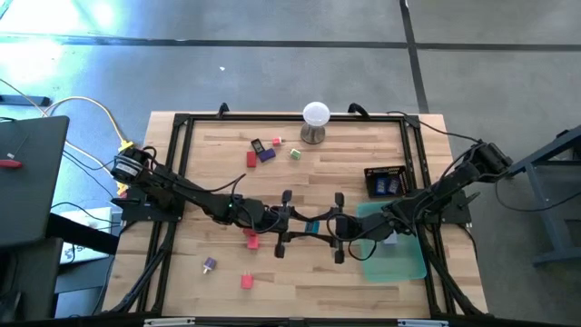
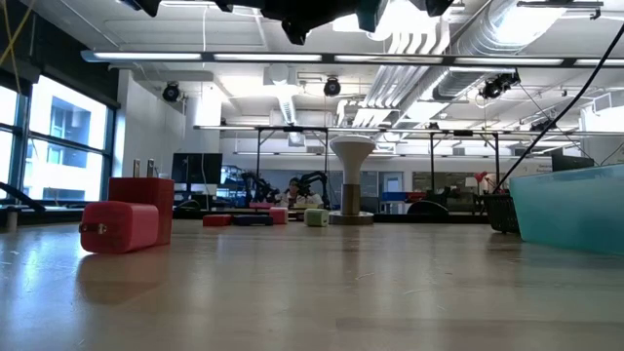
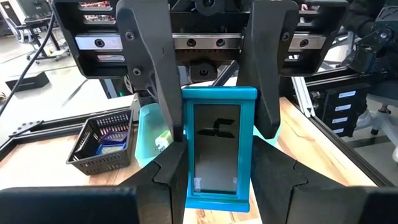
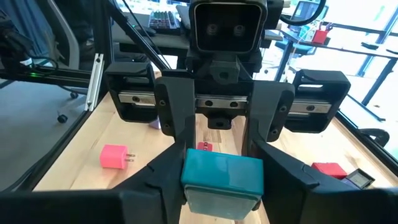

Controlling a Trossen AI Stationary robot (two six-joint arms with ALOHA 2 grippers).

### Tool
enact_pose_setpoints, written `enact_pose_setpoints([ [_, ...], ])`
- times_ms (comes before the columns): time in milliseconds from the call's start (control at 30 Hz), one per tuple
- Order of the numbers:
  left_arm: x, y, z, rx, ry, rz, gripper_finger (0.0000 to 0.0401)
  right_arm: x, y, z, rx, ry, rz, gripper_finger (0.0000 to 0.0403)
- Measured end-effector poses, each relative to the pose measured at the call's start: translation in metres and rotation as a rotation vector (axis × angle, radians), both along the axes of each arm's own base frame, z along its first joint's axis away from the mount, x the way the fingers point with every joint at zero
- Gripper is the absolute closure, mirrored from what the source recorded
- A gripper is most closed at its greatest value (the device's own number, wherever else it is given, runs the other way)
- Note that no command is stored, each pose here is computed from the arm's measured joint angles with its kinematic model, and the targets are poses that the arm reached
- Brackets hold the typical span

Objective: Pick & Place Office items
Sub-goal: Put the light blue charger adapter into the green bin

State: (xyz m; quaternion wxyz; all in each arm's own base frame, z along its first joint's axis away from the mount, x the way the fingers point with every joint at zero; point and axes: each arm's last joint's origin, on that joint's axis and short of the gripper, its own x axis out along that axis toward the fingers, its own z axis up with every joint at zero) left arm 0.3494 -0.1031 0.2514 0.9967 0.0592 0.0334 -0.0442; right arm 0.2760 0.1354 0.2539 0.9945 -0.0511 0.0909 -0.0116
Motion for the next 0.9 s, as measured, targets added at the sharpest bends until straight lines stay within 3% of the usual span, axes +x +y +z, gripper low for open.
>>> enact_pose_setpoints([
  [333,0.0001,-0.0002,0.0001,-0.003,-0.003,-0.004,0.0235,0.0,0.0003,-0.0002,0.001,0.004,0.01,0.0257],
  [900,0.0002,0.0005,-0.0012,-0.007,0.01,-0.002,0.0224,-0.0007,0.0,-0.0029,0.013,0.029,-0.001,0.0258],
])
